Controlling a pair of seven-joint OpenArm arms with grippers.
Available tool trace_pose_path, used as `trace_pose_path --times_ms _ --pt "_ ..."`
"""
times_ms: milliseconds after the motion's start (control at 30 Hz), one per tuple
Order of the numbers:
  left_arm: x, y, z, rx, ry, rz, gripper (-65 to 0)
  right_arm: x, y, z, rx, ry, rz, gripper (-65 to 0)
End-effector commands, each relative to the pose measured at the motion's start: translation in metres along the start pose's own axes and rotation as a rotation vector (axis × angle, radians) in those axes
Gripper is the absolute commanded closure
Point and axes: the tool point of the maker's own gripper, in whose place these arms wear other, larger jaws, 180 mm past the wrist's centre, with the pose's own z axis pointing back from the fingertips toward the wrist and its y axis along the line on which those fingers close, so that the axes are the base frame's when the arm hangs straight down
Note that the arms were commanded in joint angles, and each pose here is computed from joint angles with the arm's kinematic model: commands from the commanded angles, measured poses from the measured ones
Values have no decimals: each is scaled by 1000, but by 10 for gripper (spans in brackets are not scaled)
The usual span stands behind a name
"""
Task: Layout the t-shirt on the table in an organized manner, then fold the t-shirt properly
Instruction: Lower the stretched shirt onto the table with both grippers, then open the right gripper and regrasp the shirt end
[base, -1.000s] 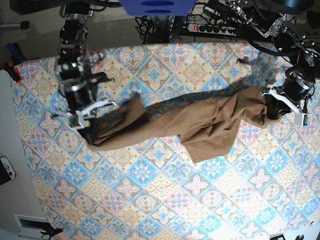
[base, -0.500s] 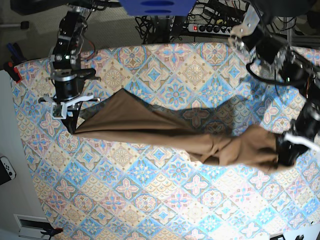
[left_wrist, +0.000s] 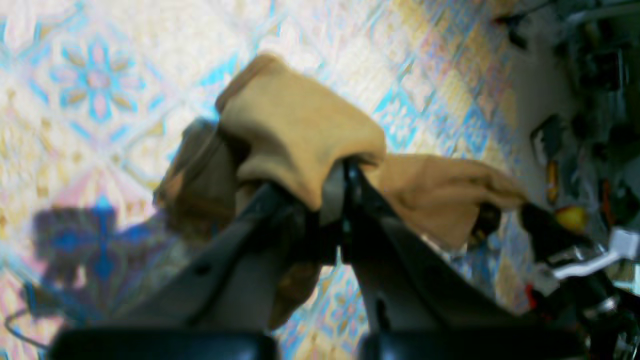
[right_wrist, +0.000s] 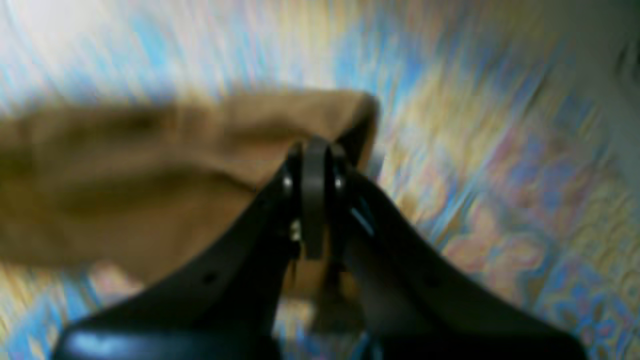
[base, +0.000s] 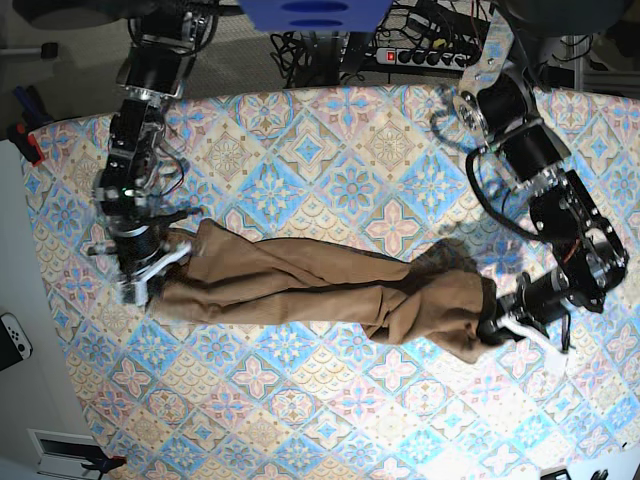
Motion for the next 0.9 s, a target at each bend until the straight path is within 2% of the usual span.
trace_pose_path --times_ms 0,67,200,267,367,467,533,700,867 --pt "8 -4 5 -10 -27 -20 0 34 5 0 23 -101 19 0" --pt "-1 1 3 -2 -9 -12 0 32 17 -2 54 -94 43 -16" --pt "-8 4 3 5 6 -7 0 32 24 0 69 -96 55 -190" --pt "-8 4 3 5 6 -7 0 45 24 5 65 -133 61 -275" --pt "-8 5 3 4 7 -6 0 56 25 18 61 -178 75 -364" --pt "-8 5 3 4 7 -6 0 40 29 25 70 -176 76 -379" --pt "-8 4 2 4 8 -7 0 39 32 29 78 -220 71 -379" --pt "-9 5 2 5 9 -7 0 3 46 39 108 -235 22 -379" --pt "-13 7 2 8 18 -2 0 -20 29 36 51 -239 -65 -379"
